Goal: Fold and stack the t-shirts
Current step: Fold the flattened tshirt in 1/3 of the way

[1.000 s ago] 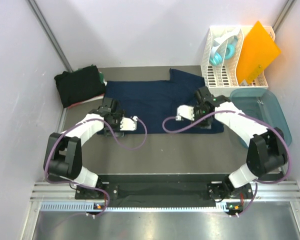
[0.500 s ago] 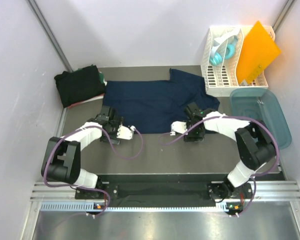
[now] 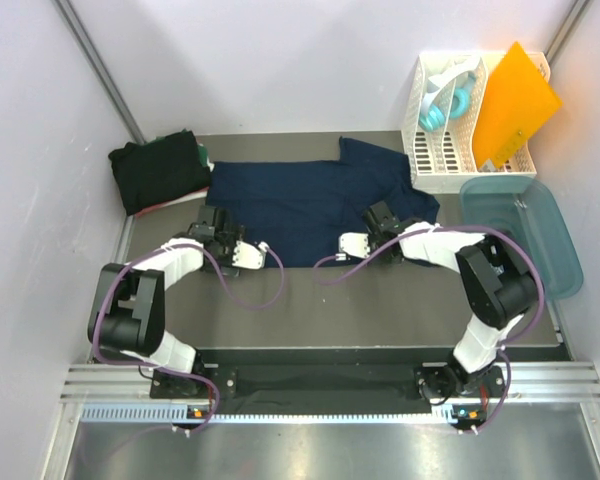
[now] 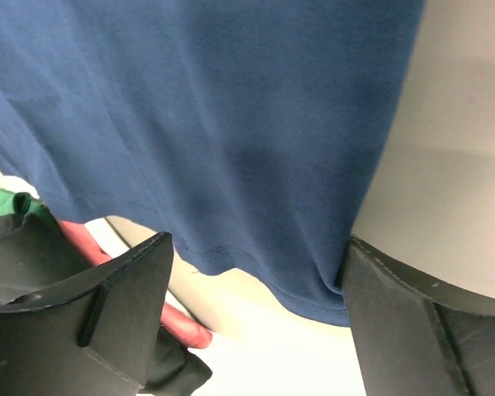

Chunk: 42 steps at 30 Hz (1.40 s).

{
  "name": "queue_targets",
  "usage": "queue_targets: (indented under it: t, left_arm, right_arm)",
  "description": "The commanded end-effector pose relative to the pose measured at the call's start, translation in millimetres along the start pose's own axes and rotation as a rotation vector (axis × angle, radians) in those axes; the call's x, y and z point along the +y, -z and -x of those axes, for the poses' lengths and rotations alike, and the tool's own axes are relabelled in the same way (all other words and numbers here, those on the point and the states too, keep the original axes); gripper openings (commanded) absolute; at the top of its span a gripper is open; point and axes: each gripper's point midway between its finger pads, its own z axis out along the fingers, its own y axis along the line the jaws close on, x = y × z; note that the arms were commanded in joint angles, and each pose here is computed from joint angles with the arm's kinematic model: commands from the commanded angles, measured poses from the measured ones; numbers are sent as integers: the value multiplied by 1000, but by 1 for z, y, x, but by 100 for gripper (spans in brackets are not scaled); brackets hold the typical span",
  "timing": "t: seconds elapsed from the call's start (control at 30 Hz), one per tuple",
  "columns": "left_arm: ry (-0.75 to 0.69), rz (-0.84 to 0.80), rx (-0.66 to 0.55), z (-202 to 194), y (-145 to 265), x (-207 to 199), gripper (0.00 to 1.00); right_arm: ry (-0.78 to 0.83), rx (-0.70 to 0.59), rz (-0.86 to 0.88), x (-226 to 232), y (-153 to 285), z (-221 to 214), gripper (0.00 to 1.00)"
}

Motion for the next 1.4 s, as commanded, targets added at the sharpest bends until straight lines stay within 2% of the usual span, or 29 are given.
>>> queue_targets:
  t: [0.0,0.1,0.17,0.23,0.47,0.67,0.73,0.77,0.83,0.87,0.93,1.07,1.23,1.37]
  left_arm:
    - [6,-269,-81,7,-3,-71,81]
    - [-22,-295,-73,-2,4,-82,75]
    - [-41,-355,-72,-8,11,-101,59]
    - [-66,-398,-68,-14,19,-118,47]
    - [-135,-456,-98,-13,43,-154,45]
    - [-146,-440,-140,-4,56,-160,43]
    - [-120,-427,-136,-4,61,-152,46]
    - [-111,-428,-144,-2,64,-149,47]
    - [-87,-437,-149,-1,73,-142,53]
    - [-85,-434,-159,1,76,-140,59]
    - [-73,-399,-169,3,82,-128,73]
    - [-19,-281,-190,4,96,-97,78]
    - [106,-131,-230,5,102,-49,87]
    - [61,-186,-278,12,96,-60,94]
  right_arm:
    - [9,-17,82,23,-17,4,4]
    - [31,-16,123,31,-5,0,0]
    - [53,-25,167,42,10,-4,0]
    - [92,-16,227,58,21,-13,0]
    - [245,10,266,94,50,-39,0]
    - [302,37,279,111,50,-54,2]
    - [307,43,296,114,51,-55,15]
    - [305,41,300,114,51,-54,31]
    - [310,41,305,113,52,-53,46]
    - [313,41,306,113,53,-52,56]
    - [314,34,312,112,57,-51,65]
    - [256,-38,272,88,75,-29,70]
    - [164,-121,199,56,91,-2,70]
    - [127,-130,105,26,92,6,70]
